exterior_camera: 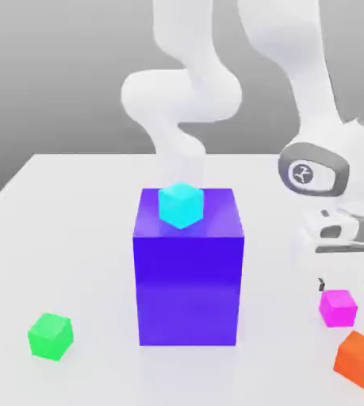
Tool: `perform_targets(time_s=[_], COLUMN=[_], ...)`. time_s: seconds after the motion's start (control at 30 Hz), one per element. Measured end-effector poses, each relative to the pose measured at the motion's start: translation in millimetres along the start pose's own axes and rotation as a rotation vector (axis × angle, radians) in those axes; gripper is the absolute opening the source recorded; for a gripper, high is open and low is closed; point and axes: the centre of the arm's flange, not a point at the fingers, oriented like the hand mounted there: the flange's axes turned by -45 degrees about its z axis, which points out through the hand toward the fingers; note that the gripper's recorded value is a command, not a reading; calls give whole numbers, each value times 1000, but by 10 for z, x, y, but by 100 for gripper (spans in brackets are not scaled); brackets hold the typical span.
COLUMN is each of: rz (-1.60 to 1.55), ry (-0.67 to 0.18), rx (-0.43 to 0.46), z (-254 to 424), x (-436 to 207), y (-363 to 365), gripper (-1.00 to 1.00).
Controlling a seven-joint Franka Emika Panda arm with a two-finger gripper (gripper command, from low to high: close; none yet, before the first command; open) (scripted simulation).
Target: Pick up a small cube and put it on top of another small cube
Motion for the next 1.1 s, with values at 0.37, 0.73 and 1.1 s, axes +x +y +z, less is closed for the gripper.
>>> perform_targets(time_s=[0.37,0.73,1.1], rz=[-3,-2,462], ry=[-2,-21,-106], rx=[-6,-24,-78], z=[314,-294,-328], x=[-27,185,1399], y=[20,52,1854], gripper=[-100,-100,-100])
